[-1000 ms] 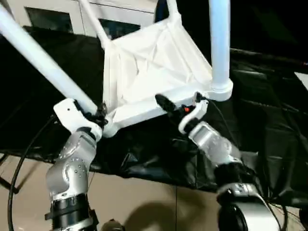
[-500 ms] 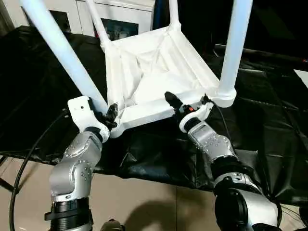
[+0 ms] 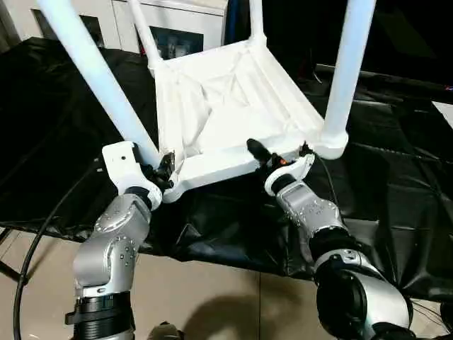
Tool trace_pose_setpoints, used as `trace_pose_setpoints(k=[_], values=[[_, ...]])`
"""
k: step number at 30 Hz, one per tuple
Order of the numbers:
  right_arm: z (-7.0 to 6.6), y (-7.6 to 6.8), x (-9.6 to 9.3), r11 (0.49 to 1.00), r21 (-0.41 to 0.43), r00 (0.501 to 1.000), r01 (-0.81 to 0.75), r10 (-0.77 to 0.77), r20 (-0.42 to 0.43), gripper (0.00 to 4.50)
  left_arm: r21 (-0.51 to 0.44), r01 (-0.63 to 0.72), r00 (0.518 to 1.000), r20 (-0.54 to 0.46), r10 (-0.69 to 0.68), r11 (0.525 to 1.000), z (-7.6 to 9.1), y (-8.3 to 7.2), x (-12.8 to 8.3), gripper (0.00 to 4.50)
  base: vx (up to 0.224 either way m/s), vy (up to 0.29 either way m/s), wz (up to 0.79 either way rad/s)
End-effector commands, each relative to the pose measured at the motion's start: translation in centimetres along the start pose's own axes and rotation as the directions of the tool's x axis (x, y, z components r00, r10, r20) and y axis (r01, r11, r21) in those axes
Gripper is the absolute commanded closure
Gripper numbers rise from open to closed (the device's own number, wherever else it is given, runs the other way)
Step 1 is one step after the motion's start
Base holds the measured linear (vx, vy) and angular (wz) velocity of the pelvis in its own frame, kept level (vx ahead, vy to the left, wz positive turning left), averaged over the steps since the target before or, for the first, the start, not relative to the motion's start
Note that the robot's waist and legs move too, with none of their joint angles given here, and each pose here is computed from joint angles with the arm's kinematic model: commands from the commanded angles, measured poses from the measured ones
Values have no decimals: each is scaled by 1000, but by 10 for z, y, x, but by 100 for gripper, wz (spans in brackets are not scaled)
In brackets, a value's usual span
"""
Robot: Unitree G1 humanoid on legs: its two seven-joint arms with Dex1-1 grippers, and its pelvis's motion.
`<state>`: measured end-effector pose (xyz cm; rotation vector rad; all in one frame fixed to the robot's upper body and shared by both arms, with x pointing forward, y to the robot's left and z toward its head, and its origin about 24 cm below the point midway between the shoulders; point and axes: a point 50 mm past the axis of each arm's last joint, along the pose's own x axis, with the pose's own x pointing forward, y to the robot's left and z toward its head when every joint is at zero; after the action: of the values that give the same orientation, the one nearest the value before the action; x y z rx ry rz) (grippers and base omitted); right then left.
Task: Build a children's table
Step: Flip table
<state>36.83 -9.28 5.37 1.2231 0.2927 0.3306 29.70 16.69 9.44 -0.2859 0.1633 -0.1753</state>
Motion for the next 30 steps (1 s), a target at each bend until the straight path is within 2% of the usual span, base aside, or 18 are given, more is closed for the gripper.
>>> trace_pose_setpoints(k=[1, 2, 3, 4, 5, 8, 9, 11, 13, 14, 17, 18, 19, 21, 22, 24, 27, 30], values=[[27, 18, 4, 997, -62, 995, -35, 41, 90, 239, 10, 75, 997, -18, -75, 997, -2, -6, -3, 140, 0, 0, 0], [33, 19, 3, 997, -76, 993, -34, 42, 109, 242, 45, 113, 993, -47, -111, 993, -2, -1, -7, 131, 0, 0, 0], [33, 19, 3, 997, -76, 993, -34, 42, 109, 242, 45, 113, 993, -47, -111, 993, -2, -1, -7, 131, 0, 0, 0], [42, 21, 0, 996, -87, 989, -16, 29, 143, 244, 151, 186, 980, -106, -171, 971, -3, 7, -15, 122, 0, 0, 0], [46, 21, -2, 995, -98, 987, -12, 27, 155, 246, 207, 204, 975, -129, -180, 957, -4, 11, -18, 111, 0, 0, 0], [57, 21, -7, 993, -120, 980, 4, 21, 200, 246, 269, 224, 971, -139, -192, 937, 0, 21, -24, 84, 0, 0, 0], [60, 21, -10, 991, -137, 977, 11, 18, 211, 246, 278, 260, 963, -141, -229, 925, 3, 20, -27, 75, 0, 0, 0], [68, 21, -15, 977, -211, 973, 39, 11, 231, 246, 296, 357, 933, -156, -324, 886, 11, 14, -31, 63, 0, 0, 0], [72, 20, -19, 970, -234, 969, 62, -2, 246, 246, 321, 408, 913, -154, -377, 855, 16, 7, -33, 52, 0, 0, 0], [74, 19, -21, 967, -243, 966, 76, -12, 256, 246, 335, 432, 902, -151, -405, 837, 19, 3, -34, 33, 0, 0, 0], [82, 18, -29, 952, -280, 954, 124, -36, 298, 246, 381, 513, 853, -133, -504, 769, 28, -15, -35, 7, 0, 0, 0], [84, 18, -31, 948, -286, 950, 136, -44, 308, 246, 391, 527, 844, -131, -521, 755, 30, -19, -35, 7, 0, 0, 0], [88, 21, -36, 926, -337, 943, 168, -52, 328, 246, 431, 548, 822, -118, -558, 717, 37, -30, -33, 2, 0, 0, 0], [90, 25, -39, 903, -390, 942, 180, -44, 331, 246, 479, 556, 801, -91, -592, 679, 44, -39, -32, 0, 0, 0, 0], [92, 26, -40, 903, -387, 938, 187, -47, 343, 246, 544, 537, 786, -46, -616, 645, 53, -45, -31, 0, 0, 0, 0], [94, 27, -42, 891, -402, 932, 212, -61, 358, 246, 579, 549, 746, -14, -666, 603, 60, -54, -32, 0, 0, 0, 0], [98, 29, -45, 841, -473, 926, 261, -79, 370, 248, 614, 546, 712, 18, -702, 569, 71, -65, -33, 0, 0, 0, 0], [100, 32, -47, 819, -501, 922, 281, -86, 377, 250, 636, 536, 702, 30, -712, 555, 76, -69, -33, 0, 0, 0, 0]])
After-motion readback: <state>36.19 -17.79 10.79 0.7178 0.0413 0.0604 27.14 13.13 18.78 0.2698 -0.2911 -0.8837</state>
